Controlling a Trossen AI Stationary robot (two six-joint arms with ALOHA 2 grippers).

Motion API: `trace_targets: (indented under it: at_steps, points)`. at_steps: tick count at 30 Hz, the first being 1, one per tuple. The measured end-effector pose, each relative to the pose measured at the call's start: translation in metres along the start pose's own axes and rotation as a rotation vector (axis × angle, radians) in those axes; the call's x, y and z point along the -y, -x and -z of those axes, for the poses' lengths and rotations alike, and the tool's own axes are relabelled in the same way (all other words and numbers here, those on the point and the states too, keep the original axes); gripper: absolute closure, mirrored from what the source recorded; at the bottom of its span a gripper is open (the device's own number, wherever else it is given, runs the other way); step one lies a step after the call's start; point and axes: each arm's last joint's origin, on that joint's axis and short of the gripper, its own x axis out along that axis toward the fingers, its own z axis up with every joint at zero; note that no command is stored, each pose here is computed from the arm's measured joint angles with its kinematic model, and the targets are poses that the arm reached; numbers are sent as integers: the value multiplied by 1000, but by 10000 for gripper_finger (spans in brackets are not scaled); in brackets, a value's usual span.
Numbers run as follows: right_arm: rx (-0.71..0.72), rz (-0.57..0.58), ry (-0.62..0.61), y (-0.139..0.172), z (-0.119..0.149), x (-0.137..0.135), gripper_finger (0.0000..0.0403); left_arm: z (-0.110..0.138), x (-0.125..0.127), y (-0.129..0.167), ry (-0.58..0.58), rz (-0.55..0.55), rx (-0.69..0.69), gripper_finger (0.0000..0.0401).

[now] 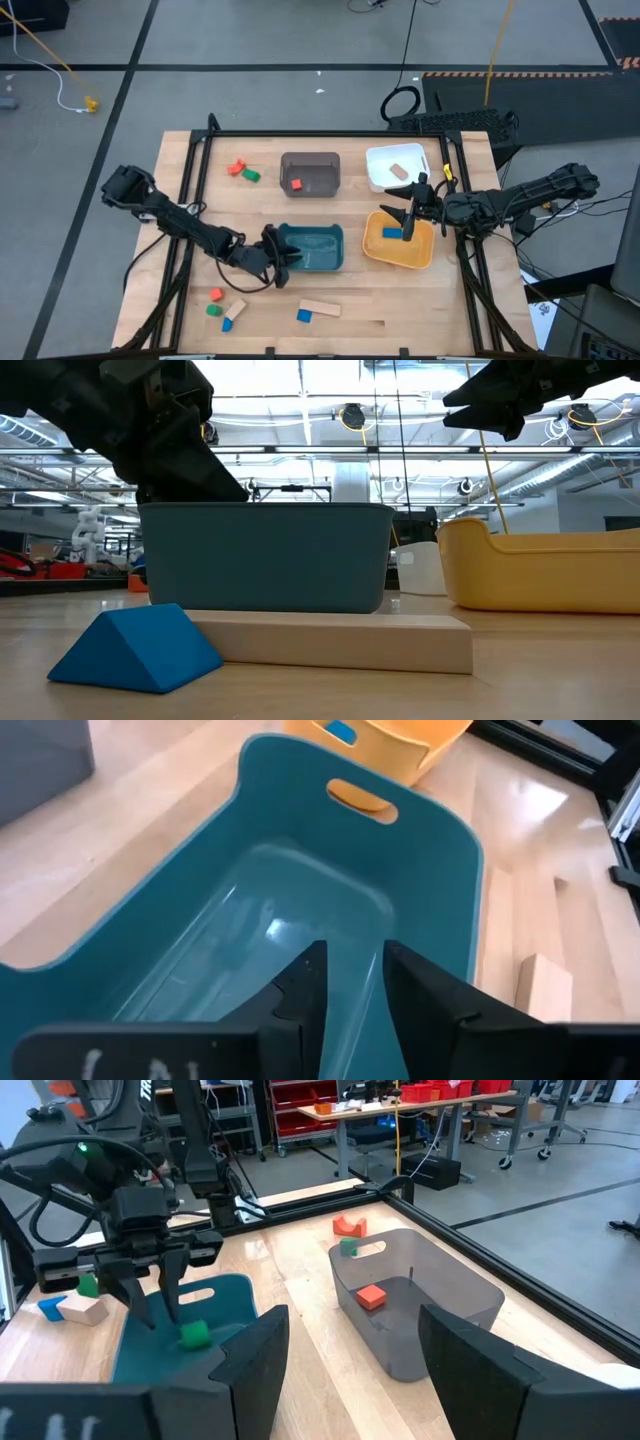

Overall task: Sort & place blocks by color
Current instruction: Put the top green block into the blue bin

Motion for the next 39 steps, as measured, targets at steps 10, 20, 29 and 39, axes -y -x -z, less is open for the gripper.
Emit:
trace_targets:
  at_steps: [10,20,29,39]
  points:
    - [0,0,0,0,0,0,188,-24,-7,23,-76,-44,65,231]
    - [0,1,0,0,0,0,188,-49,-72,78,22,-416,-36,188]
    - [0,1,0,0,0,0,188,-64,-130,78,10,-696,-154,202]
    - [0,0,0,0,0,0,188,-71,-164,55,-339,-530,-432,244]
